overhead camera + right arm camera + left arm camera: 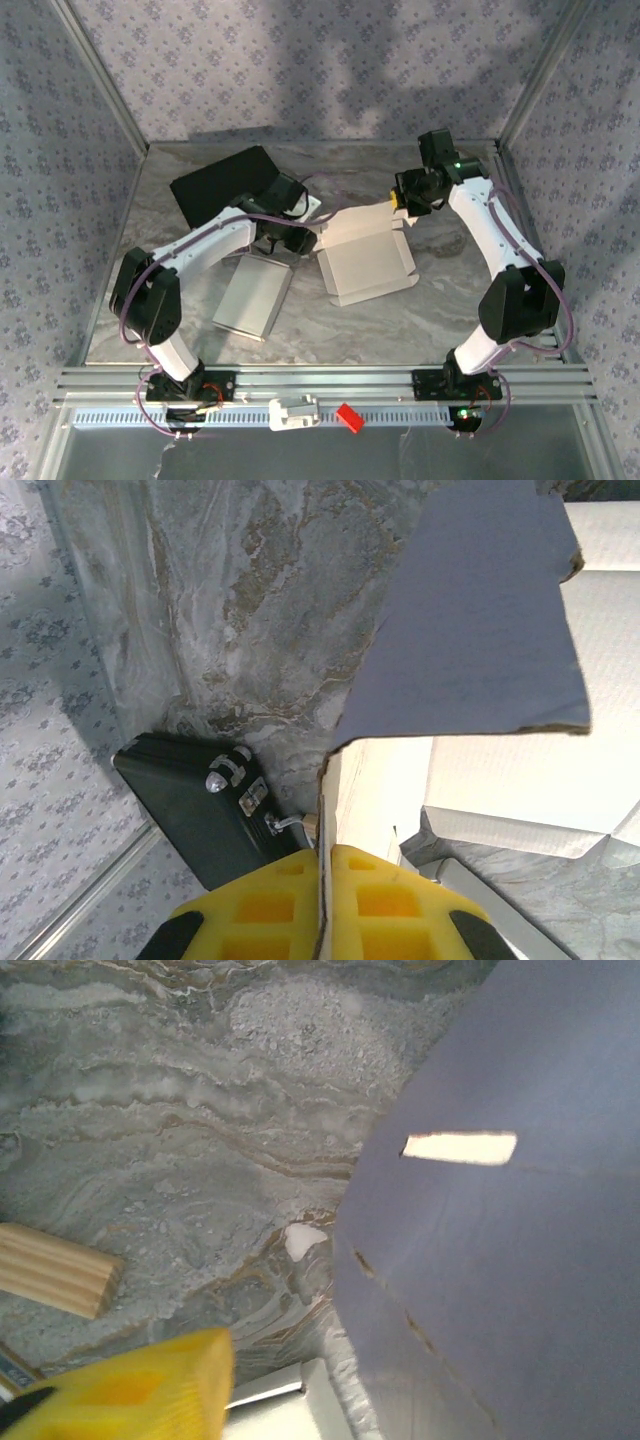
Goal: Fold the paper box
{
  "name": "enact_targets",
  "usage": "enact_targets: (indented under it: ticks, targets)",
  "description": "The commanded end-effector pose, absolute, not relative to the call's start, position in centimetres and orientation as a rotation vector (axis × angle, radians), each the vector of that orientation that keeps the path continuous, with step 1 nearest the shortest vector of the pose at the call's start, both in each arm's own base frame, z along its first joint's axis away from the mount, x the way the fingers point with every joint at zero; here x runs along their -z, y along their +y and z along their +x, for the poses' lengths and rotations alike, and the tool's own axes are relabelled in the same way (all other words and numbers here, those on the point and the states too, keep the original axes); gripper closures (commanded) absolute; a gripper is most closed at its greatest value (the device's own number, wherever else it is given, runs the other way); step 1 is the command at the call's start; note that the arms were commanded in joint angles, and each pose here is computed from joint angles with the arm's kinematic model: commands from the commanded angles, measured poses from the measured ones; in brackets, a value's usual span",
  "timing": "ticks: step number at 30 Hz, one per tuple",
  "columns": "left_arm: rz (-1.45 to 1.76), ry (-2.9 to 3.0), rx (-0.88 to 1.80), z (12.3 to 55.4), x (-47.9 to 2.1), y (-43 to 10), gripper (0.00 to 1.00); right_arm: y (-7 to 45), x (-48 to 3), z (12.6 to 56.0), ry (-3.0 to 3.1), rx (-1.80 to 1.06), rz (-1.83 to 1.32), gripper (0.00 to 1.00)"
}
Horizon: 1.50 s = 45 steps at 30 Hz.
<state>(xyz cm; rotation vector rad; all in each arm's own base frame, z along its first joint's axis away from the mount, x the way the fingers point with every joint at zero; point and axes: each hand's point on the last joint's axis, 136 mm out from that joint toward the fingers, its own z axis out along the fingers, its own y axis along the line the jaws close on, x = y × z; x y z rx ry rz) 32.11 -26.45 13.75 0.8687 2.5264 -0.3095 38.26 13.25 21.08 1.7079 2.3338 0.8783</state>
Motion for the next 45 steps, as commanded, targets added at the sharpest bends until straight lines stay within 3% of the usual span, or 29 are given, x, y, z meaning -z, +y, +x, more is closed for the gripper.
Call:
enact_targets:
  ticks: [1, 4, 10, 14, 19, 25, 45]
  targets:
    - [0.884, 2.446, 0.409, 32.7, -15.5, -28.0, 0.65, 12.8, -21.3, 37.3, 2.340, -0.889, 1.721, 1.00]
    - [0.894, 2.439, 0.460, 32.1, -15.7, -28.3, 0.87, 12.6, -21.5, 37.7, 2.334, -0.909, 1.695, 0.98]
    - [0.886, 2.468, 0.513, 31.6, -15.7, -28.6, 0.94, 11.3, -24.3, 38.5, 2.292, -0.887, 1.514, 0.47]
    - [0.860, 2.475, 0.525, 31.6, -16.1, -28.8, 0.94, 12.4, -26.0, 37.2, 2.272, -0.866, 1.449, 0.37]
    - [0.857, 2.471, 0.505, 31.9, -16.7, -28.8, 0.94, 16.9, -25.3, 35.7, 2.297, -0.895, 1.469, 0.37]
    - [0.891, 2.461, 0.484, 31.7, -16.8, -29.0, 0.94, 19.7, -24.2, 37.5, 2.345, -0.925, 1.459, 0.39]
    - [0.938, 2.463, 0.472, 31.7, -16.6, -29.5, 0.93, 21.3, -23.5, 39.1, 2.376, -0.960, 1.427, 0.80]
